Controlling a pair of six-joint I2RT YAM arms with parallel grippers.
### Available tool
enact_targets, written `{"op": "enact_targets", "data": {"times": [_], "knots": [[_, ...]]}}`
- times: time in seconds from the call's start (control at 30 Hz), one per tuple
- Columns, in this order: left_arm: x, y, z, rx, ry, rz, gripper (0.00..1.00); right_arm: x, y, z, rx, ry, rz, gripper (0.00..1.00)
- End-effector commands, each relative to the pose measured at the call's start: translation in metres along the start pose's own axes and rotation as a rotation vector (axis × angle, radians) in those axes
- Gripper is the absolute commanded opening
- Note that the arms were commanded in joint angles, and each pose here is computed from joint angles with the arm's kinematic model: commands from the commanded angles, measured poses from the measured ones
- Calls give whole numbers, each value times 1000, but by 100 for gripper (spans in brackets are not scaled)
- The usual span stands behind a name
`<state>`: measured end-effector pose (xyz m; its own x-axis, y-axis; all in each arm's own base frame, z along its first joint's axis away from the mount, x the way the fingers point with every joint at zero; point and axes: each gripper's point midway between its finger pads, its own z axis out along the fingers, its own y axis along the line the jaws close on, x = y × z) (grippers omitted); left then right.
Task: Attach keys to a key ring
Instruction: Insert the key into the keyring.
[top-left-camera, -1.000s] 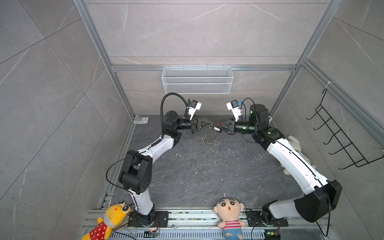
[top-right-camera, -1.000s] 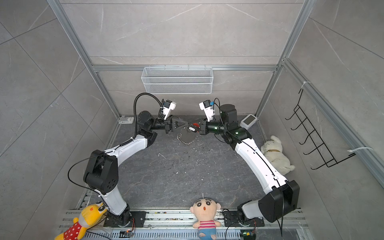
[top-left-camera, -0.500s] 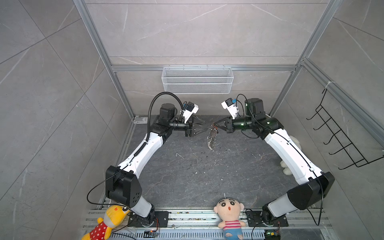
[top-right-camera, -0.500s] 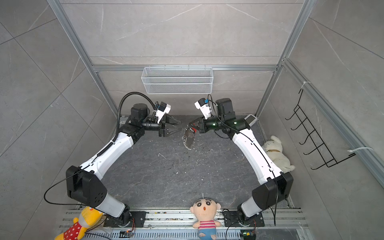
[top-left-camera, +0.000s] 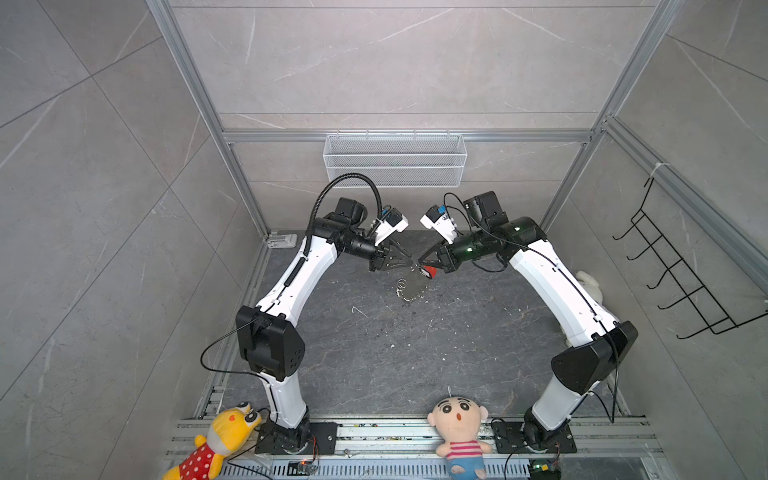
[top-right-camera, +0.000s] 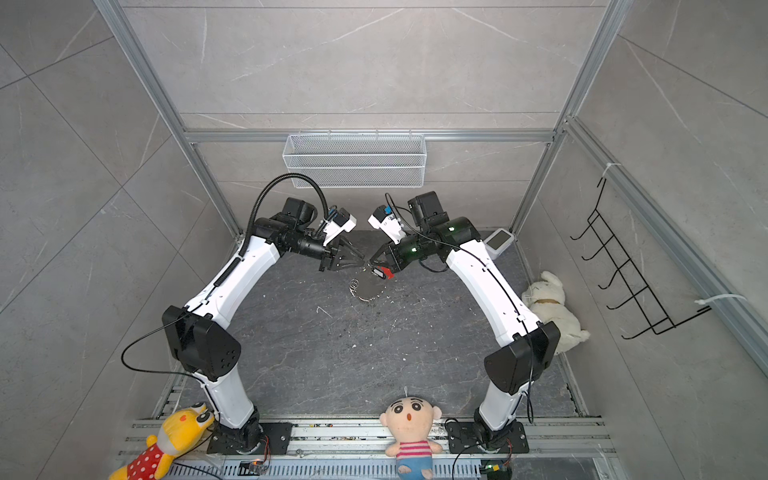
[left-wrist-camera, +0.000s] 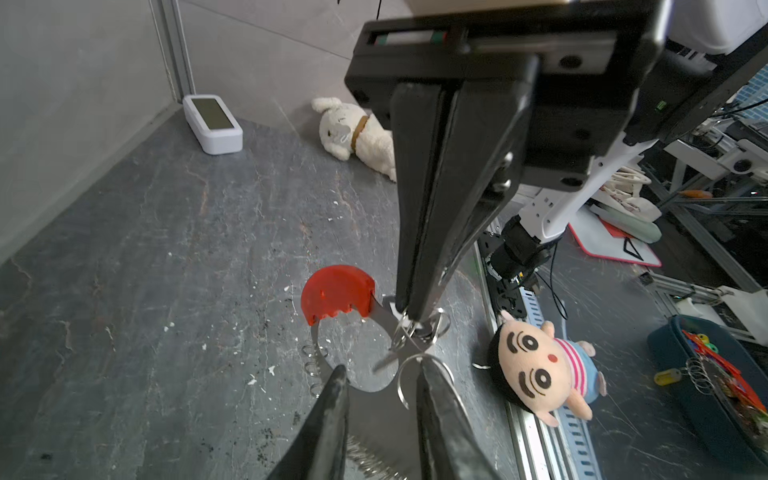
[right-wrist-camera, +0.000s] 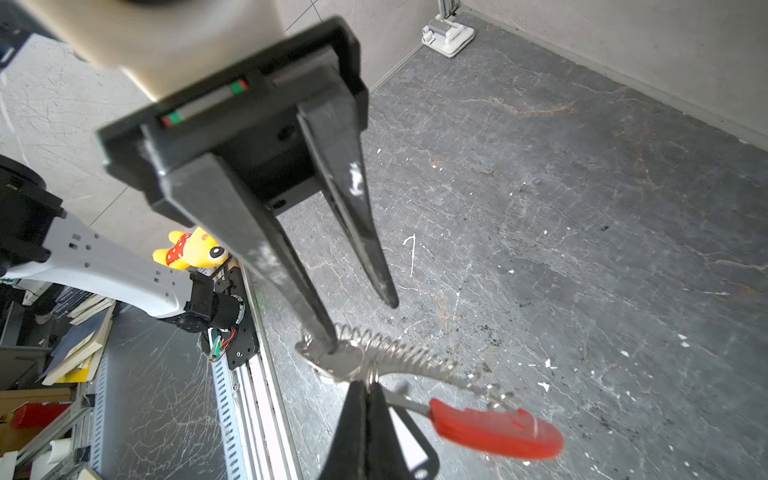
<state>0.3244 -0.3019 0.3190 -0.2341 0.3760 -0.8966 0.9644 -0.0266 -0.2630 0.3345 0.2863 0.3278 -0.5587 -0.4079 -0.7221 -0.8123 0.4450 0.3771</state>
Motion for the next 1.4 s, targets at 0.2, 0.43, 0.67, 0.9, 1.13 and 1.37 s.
{"op": "enact_targets", "data": {"times": [0.2,0.43,0.67,0.9,1.13,1.37], "knots": [[-17,-20,-15,98,-80,20,21,-2,19,-7,-65,-23,-55,0],[-22,-21,-13,144,-120,5,14,-6,26,-1,-98,-27,-59,0],[-21,-19,-9,175,-133,-18,10,-8,25,5,-100,-24,-57,0],[-18,-19,-10,169,-125,-18,12,-12,22,5,-83,-37,-56,0],[-20,-19,-13,158,-126,-12,27,-5,17,8,-72,-25,-40,0],[-21,-20,-15,150,-127,-6,36,-6,13,6,-59,-30,-35,0]]}}
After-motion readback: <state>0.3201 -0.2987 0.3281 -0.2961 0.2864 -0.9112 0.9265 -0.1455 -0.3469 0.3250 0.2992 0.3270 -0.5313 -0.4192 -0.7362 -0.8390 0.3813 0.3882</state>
